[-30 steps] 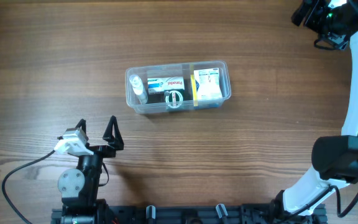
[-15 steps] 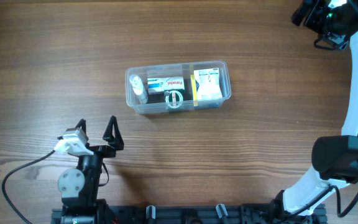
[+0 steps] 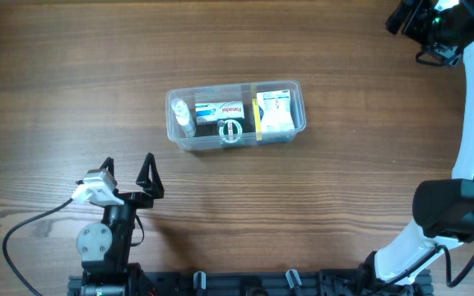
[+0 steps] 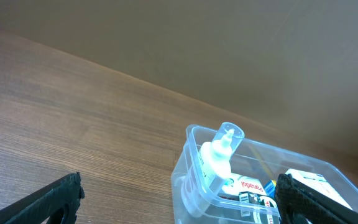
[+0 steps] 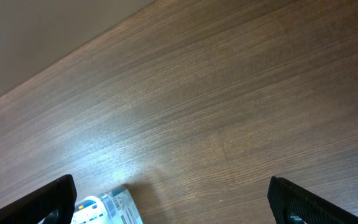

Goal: Pack container

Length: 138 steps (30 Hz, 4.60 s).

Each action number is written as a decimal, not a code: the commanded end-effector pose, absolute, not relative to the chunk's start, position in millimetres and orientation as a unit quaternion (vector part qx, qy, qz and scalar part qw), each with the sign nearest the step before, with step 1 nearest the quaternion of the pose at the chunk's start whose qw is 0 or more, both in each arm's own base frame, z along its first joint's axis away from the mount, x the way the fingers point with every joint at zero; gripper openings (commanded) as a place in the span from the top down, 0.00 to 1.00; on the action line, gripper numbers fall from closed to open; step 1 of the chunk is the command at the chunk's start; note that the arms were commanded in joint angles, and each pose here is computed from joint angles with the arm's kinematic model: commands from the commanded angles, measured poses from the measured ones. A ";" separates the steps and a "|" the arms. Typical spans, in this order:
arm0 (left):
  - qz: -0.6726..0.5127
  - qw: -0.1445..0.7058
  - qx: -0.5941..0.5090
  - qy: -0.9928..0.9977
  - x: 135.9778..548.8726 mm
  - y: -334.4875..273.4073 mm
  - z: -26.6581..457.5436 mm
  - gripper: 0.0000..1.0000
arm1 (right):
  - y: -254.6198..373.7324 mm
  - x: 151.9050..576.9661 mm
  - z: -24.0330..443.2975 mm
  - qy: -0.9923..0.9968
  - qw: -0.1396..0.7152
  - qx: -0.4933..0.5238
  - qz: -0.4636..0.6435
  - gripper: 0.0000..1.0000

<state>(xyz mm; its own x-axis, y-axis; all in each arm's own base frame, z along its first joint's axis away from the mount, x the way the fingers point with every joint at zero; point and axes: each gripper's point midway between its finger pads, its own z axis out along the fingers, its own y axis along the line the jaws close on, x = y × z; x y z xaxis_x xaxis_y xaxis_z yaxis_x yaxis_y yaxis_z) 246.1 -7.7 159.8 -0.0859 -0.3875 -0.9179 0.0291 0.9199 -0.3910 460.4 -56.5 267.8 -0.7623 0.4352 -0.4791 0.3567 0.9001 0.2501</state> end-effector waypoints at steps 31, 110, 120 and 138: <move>-0.147 0.667 -0.128 0.719 246.0 -3.7 158.1 0.00 | -34.9 269.7 504.9 0.803 0.566 0.176 0.060 0.00; -0.147 0.667 -0.128 0.719 246.0 -3.7 158.1 0.00 | 46.9 240.4 180.2 0.696 0.705 -0.072 0.120 0.00; -0.147 0.667 -0.128 0.719 246.0 -3.7 158.1 0.00 | 46.9 240.8 178.9 0.698 0.702 -0.072 0.120 0.00; -0.147 0.667 -0.128 0.720 245.9 -3.7 158.0 0.00 | 46.9 241.1 178.1 0.699 0.701 -0.072 0.121 0.00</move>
<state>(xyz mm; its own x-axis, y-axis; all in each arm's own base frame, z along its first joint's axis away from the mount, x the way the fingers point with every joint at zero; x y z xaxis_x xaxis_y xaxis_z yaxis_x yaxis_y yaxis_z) 246.1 -7.7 159.8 -0.0861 -0.3871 -0.9180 0.0287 0.9201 -0.3907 240.7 48.5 176.5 -0.0172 0.0741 -0.9971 -0.2795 0.9571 0.0760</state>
